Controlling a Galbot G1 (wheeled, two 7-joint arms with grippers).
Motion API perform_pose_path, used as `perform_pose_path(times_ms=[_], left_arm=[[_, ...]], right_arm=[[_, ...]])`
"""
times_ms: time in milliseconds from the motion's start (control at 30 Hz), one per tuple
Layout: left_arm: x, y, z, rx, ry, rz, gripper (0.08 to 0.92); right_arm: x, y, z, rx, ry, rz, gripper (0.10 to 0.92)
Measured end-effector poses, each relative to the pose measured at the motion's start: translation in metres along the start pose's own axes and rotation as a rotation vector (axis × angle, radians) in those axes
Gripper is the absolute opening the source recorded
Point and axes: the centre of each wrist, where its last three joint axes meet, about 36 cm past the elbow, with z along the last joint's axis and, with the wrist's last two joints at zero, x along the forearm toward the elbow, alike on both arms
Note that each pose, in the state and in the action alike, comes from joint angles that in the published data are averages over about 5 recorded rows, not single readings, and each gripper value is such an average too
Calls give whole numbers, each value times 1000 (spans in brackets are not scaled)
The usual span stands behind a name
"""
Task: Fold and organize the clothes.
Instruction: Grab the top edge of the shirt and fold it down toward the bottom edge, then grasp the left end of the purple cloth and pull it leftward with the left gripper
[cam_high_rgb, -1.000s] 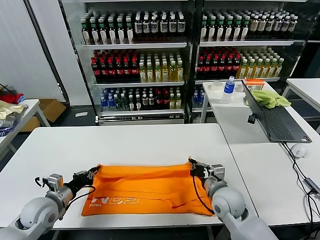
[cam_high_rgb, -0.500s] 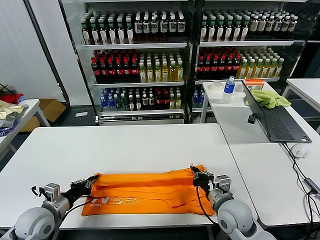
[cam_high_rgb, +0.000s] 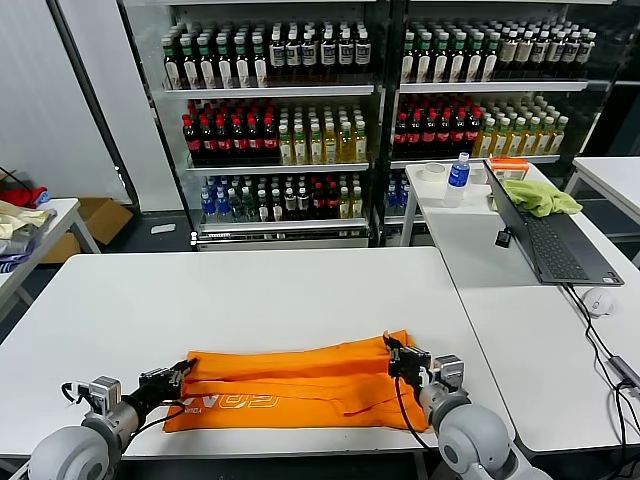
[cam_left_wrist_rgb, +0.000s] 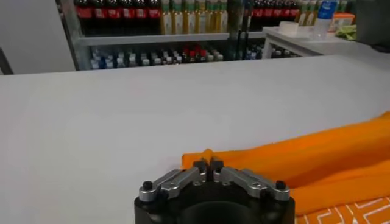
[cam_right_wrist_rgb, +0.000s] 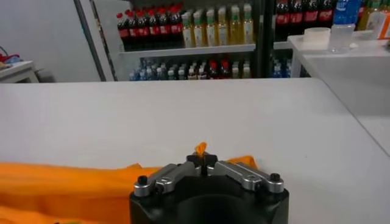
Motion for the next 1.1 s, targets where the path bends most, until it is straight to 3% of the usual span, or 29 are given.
perform_pose_path(times_ms=[267, 633, 833, 1100], left_arm=[[5, -5, -8, 4, -32, -28, 455], [13, -38, -4, 55, -1, -89, 763], [14, -50, 6, 110, 12, -131, 821], [7, -61, 15, 170, -18, -164, 823]], right_arm=[[17, 2, 1, 16, -6, 5, 496], [50, 15, 6, 18, -17, 11, 796], [62, 19, 10, 21, -13, 20, 822], [71, 20, 14, 29, -15, 32, 823]])
